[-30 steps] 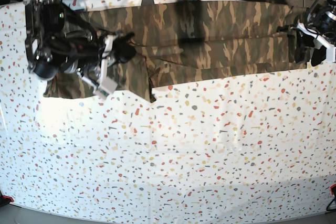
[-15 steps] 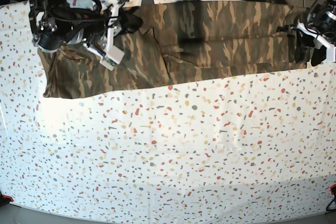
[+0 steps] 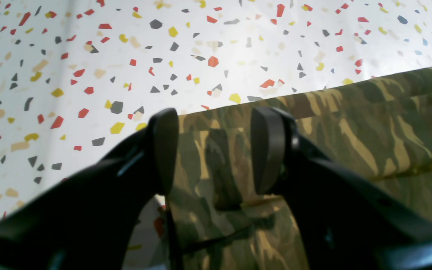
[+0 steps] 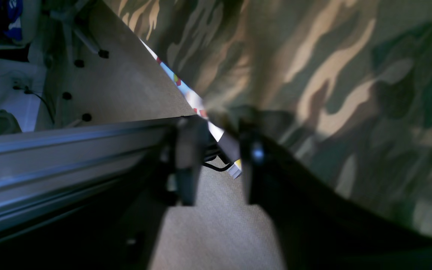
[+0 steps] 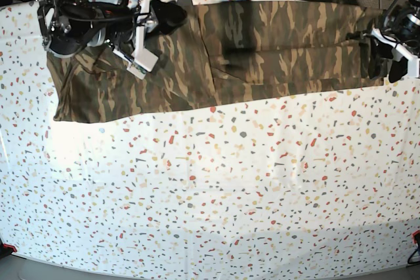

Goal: Fold the T-shirt properly
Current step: 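Grasp the shirt's side edge with the right gripper and fold it inward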

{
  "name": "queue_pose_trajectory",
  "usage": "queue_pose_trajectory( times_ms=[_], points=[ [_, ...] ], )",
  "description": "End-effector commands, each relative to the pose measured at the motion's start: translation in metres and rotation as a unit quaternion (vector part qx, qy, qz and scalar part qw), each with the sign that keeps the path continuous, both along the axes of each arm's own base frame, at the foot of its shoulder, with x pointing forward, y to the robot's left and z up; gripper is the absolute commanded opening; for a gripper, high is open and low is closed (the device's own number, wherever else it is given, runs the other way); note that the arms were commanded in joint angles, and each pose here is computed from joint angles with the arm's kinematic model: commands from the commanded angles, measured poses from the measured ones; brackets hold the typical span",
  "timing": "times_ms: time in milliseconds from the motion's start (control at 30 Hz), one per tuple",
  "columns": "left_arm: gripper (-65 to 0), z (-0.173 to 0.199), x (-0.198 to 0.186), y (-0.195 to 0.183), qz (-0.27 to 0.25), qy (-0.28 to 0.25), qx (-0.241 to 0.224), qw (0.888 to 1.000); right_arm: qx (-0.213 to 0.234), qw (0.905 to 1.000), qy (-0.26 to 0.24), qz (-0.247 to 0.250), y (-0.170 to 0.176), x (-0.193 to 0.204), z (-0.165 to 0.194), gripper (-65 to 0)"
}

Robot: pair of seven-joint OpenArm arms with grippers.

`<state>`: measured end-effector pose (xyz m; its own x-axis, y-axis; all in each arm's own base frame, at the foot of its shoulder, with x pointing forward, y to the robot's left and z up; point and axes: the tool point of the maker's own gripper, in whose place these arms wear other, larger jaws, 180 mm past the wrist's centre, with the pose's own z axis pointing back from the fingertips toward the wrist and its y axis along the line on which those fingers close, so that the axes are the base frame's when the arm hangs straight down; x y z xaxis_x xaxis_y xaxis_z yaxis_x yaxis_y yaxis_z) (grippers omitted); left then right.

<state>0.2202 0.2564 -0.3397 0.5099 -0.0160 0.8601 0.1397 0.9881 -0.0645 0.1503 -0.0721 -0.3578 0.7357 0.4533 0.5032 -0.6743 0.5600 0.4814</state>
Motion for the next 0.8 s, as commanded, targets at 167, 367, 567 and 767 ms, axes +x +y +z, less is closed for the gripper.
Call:
queue_pose_trajectory(
  times_ms=[167, 367, 567, 767],
  points=[
    [-34.7, 0.013, 0.006, 0.001, -0.005, -0.024, 0.002, 1.0, 0.092, 0.9958, -0.007, 0.006, 0.021, 0.003, 0.032, -39.3],
    [-34.8, 0.012, 0.005, 0.001, -0.006, -0.021, 0.002, 1.0, 0.116, 0.9926, -0.034, 0.009, 0.025, 0.022, 0.049, -39.4],
    [-35.9, 0.009, 0.002, -0.001, -0.009, -0.011, -0.005, 1.0, 0.08, 0.9948, -0.063, 0.005, 0.018, 0.038, 0.046, -43.0],
    [-35.7, 0.006, 0.0, -0.003, -0.014, -0.002, -0.006, 1.0, 0.046, 0.9953, -0.083, -0.018, 0.002, 0.051, 0.042, -44.2]
  ],
)
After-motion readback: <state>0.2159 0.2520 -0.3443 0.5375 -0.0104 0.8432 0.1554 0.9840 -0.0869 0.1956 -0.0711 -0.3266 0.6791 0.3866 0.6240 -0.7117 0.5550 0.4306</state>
